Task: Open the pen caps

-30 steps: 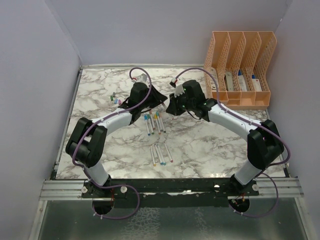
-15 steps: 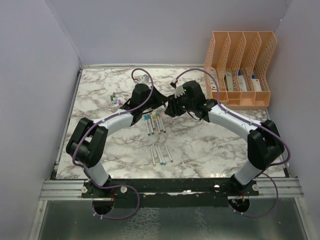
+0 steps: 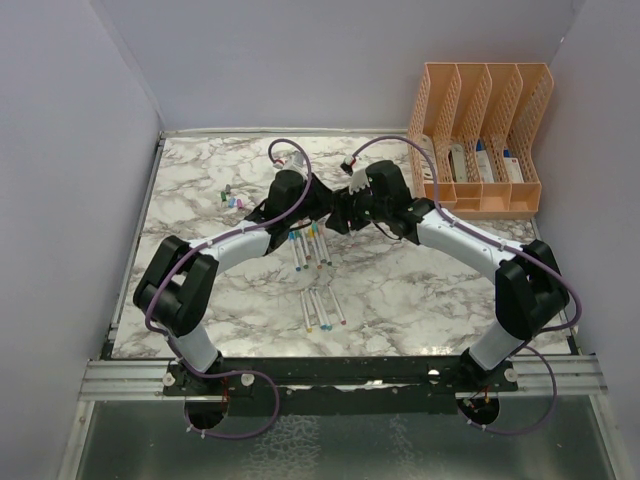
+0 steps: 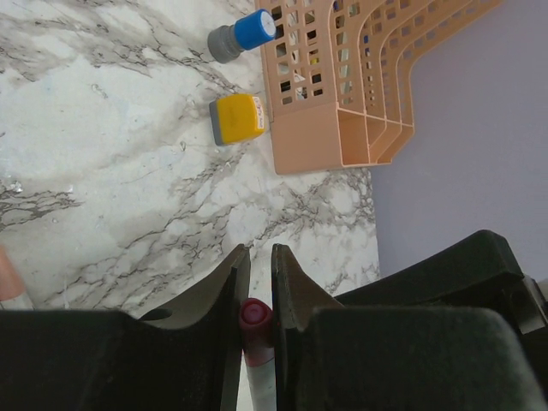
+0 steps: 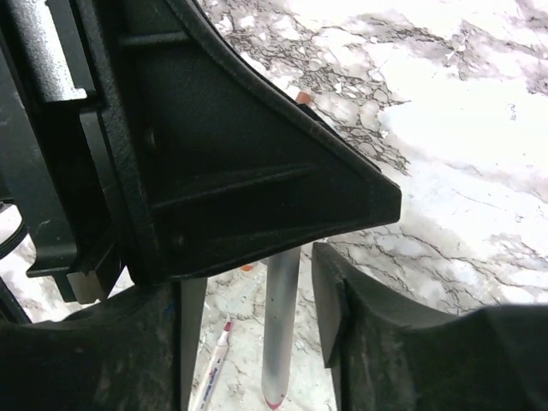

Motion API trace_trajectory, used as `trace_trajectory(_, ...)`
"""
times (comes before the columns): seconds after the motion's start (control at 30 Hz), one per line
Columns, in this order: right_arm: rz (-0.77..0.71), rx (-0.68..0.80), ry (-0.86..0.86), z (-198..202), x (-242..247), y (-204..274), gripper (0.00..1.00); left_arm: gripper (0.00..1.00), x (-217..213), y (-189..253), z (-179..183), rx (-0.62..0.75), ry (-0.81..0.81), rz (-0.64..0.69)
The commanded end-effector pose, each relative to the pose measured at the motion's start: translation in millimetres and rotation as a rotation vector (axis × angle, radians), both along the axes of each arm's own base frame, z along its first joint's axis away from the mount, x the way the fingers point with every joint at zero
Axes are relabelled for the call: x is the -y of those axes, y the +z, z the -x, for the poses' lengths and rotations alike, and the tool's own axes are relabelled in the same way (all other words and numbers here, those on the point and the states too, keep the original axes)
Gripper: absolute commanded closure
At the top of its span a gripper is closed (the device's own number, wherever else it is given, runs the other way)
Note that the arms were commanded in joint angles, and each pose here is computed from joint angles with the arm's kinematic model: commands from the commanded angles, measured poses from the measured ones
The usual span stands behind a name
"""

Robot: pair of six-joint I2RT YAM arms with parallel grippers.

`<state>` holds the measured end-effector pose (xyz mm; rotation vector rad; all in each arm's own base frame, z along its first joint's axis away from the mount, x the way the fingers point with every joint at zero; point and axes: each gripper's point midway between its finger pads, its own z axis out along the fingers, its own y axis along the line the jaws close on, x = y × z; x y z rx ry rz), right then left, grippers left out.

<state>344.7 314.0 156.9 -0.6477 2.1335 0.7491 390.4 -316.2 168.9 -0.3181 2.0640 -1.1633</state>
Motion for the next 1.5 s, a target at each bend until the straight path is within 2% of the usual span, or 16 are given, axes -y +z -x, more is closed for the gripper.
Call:
trace_trajectory(0.0,-0.048,0.039,0.011,-1,-6,15,0.53,1.0,9,37,4,0.066,-0.024,0.08)
trace_trajectory(0.47,-0.048,0.046,0.003,-3,-7,12,0.98,1.0,13,43,9,0.074,-0.04,0.138)
trace_trajectory(0.6,-0.037,0.025,0.006,3,-3,6,0.99,1.0,-1,46,-2,0.099,0.023,0.121)
trace_trajectory(0.87,-0.027,-0.09,0.059,52,12,-27,0.99,1.0,-78,66,-77,0.172,0.185,0.077)
trace_trajectory(0.97,-0.023,-0.117,0.062,67,19,-35,0.98,1.0,-101,59,-98,0.16,0.221,0.049)
trace_trajectory(1.23,0.025,-0.135,0.031,79,36,-47,0.99,1.0,-137,25,-108,0.091,0.274,-0.049)
trace_trajectory(1.47,0.132,-0.148,-0.046,70,53,-69,0.99,1.0,-183,-38,-104,-0.076,0.349,-0.35)
